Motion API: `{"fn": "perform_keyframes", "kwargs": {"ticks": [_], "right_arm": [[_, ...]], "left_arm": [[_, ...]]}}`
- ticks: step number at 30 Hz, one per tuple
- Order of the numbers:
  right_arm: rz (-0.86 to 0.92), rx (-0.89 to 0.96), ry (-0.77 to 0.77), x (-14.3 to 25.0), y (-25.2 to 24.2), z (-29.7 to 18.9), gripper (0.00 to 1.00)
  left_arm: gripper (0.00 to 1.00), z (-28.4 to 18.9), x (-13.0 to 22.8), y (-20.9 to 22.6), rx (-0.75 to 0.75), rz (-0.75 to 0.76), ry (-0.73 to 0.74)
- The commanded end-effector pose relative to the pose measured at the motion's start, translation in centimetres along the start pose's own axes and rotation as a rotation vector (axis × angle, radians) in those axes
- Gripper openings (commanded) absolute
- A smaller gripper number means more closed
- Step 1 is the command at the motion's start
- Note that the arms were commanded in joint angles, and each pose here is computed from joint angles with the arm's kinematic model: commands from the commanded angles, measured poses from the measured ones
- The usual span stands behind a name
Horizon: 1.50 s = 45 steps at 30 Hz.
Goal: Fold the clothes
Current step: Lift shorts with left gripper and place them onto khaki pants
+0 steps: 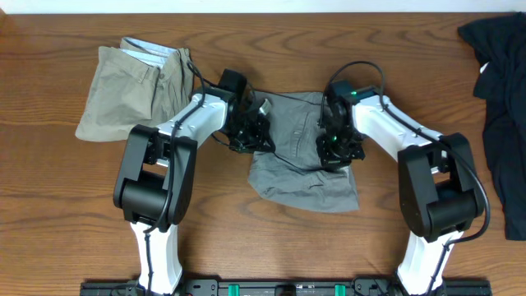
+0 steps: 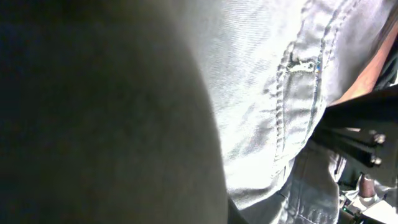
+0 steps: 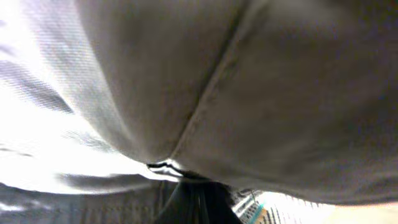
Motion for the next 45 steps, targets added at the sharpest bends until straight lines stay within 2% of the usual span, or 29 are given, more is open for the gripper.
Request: {"fn": "perform_keyframes", "kwargs": {"ticks": [1,5,9,13,15,16,19,22,27,31,34,37,41,45], "right_arm": [[-0.017,-0.098,-0.174,-1.4,1.2,-4.8,0.03],[-0.011,-0.138,-0.4,-1.9,1.2,-11.0,0.05],[-0.02,-0.162,-0.575,-1.2,1.1,-15.7,0.07],[-0.035,-0.169,-0.628,-0.4,1.3,-17.3,0.08],[-0.031,-0.168,-0.614,-0.2,1.3,-17.2,0.08],[-0.027,-0.166,-0.604,-0.1,1.3,-17.1,0.08],[-0.022,-0.163,-0.583,0.1,1.2,-16.8,0.07],[-0.025,-0.161,-0.583,0.1,1.3,-16.8,0.07],[-0.023,-0.147,-0.591,0.1,1.2,-16.8,0.06],[-0.022,-0.147,-0.589,0.1,1.2,-16.8,0.06],[-0.023,-0.146,-0.589,0.1,1.2,-16.8,0.07],[-0.021,-0.145,-0.583,0.2,1.2,-16.7,0.07],[-0.025,-0.145,-0.587,0.1,1.2,-16.8,0.07],[-0.04,-0.142,-0.59,0.1,1.2,-16.8,0.07]], "left_arm": [[0.06,-3.6,-1.4,-2.4,0.044,0.133,-0.111],[0.06,-9.0,-3.5,-3.1,0.06,0.194,-0.317],[0.06,-15.7,-5.9,-1.4,0.085,0.132,-0.581],[0.06,-22.6,-7.4,3.2,0.107,0.007,-0.832],[0.06,-25.1,-7.2,6.3,0.061,-0.056,-0.917],[0.06,-26.2,-6.8,8.3,0.026,-0.137,-0.947],[0.06,-27.8,-5.1,13.3,-0.006,-0.342,-0.982],[0.06,-27.7,-3.2,17.3,0.012,-0.536,-0.95],[0.07,-23.7,-1.1,22.0,-0.029,-0.789,-0.779],[0.07,-20.8,-0.1,23.7,-0.031,-0.899,-0.656],[0.06,-21.1,-0.2,23.5,-0.031,-0.881,-0.666],[0.06,-23.2,-0.9,22.1,-0.02,-0.766,-0.75],[0.06,-27.8,-2.3,18.0,0.087,-0.549,-0.916],[0.06,-32.2,-2.1,13.4,0.193,-0.441,-1.039]]}}
Point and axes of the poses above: each gripper's point midway between its finger pads, its own z axis out along the fingers, its own y axis along the line the jaws close on, x = y × z, the point moved 8 cm from there along -z, back along the fingers
